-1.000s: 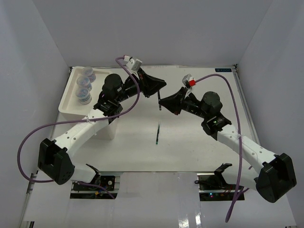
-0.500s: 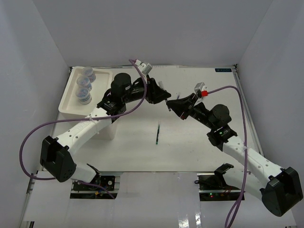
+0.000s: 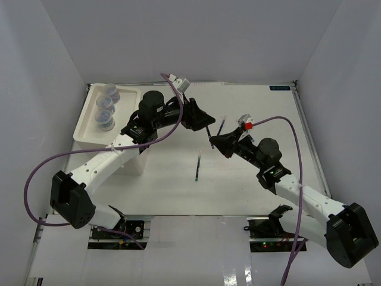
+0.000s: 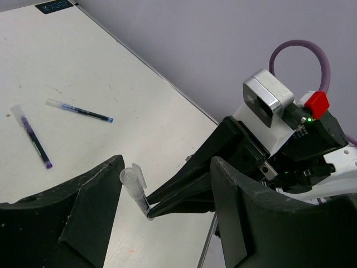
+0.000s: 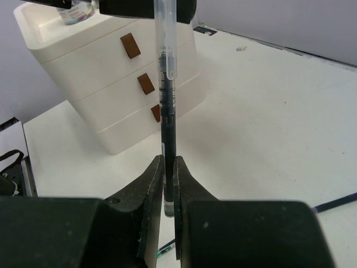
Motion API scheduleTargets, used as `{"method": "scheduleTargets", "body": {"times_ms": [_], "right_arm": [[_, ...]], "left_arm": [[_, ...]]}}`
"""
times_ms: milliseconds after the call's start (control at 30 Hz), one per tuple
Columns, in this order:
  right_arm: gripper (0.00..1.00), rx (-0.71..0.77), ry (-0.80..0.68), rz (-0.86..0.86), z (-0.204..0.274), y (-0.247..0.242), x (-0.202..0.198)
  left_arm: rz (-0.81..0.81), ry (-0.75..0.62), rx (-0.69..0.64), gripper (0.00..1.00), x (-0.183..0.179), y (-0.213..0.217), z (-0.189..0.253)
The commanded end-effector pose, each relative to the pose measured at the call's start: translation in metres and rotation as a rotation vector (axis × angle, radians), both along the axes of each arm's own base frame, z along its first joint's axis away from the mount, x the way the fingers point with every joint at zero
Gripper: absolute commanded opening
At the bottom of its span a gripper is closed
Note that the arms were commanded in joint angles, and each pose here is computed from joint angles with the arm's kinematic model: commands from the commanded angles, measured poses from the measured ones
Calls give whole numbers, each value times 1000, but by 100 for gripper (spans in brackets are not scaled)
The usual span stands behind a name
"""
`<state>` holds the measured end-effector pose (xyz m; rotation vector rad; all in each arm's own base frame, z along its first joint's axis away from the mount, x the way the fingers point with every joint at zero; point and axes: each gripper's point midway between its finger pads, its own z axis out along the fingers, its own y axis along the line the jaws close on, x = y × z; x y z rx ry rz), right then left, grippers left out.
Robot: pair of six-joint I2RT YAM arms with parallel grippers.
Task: Sort the stationery into containers
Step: Close the pen cap on the pen, then place the pen at the center of the board.
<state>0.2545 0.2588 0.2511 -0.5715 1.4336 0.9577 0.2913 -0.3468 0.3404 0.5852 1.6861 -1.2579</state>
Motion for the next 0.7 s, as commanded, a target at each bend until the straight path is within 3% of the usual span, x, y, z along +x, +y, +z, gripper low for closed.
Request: {"method": "scheduleTargets", "body": {"times_ms": [0, 300, 667], "right_arm": [[8, 13, -18, -51, 0, -5, 9], [8, -37, 126, -110, -49, -16, 9], [8, -179, 552, -446, -152, -67, 13]], "left_arm": [[20, -40, -36, 74, -3, 7, 21], [341, 5, 90, 86, 31, 48, -9], [542, 82, 349, 87, 36, 98, -82]]}}
